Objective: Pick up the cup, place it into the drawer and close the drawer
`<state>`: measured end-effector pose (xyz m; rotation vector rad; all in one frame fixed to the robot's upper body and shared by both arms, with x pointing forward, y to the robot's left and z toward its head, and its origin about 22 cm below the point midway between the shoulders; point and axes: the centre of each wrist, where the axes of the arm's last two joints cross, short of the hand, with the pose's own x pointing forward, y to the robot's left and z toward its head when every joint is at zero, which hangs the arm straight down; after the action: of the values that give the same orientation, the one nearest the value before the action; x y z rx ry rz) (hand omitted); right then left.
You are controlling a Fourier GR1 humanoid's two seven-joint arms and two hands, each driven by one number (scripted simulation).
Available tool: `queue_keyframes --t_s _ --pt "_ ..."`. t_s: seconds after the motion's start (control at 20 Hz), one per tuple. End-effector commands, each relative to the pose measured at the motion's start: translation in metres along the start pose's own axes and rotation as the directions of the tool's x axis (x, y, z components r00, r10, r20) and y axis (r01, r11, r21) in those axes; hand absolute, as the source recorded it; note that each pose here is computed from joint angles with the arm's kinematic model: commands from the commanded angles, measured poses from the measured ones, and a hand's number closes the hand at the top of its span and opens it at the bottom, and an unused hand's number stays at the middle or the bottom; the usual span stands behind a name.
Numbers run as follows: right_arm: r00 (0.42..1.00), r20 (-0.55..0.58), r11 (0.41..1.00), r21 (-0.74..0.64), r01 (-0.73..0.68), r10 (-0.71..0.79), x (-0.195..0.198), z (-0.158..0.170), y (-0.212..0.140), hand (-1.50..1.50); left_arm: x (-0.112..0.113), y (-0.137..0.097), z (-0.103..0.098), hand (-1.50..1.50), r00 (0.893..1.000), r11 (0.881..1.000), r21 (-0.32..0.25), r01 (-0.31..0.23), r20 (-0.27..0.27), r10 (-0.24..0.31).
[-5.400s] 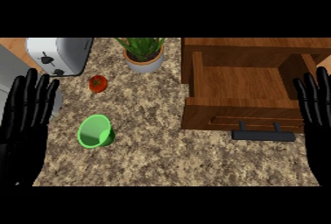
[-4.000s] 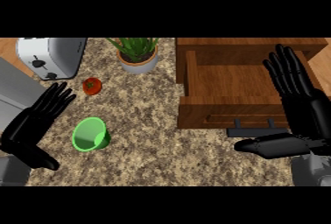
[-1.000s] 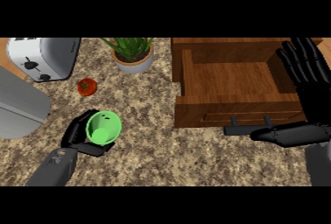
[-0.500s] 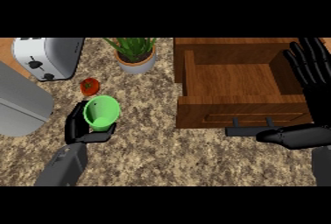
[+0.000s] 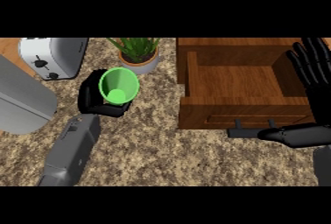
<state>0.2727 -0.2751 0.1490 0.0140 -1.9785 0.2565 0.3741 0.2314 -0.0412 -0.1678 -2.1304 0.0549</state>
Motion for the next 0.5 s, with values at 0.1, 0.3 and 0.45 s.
queue_keyframes --t_s 0.1,0.3,0.45 --pt "1.000 -0.007 1.000 -0.013 -0.013 0.013 0.005 0.003 0.006 -1.50 0.035 -0.067 -0.064 1.50 0.997 0.989 -0.134 -0.058 0.035 0.063" --pt "1.000 -0.008 1.000 -0.001 -0.002 0.002 -0.015 0.016 0.007 -1.50 0.066 -0.103 -0.096 1.50 0.999 0.986 -0.166 -0.022 0.020 0.026" --pt "1.000 -0.009 1.000 0.008 0.005 -0.005 -0.003 0.002 0.006 -1.50 0.103 -0.141 -0.132 1.50 1.000 0.985 -0.174 -0.020 0.020 0.024"
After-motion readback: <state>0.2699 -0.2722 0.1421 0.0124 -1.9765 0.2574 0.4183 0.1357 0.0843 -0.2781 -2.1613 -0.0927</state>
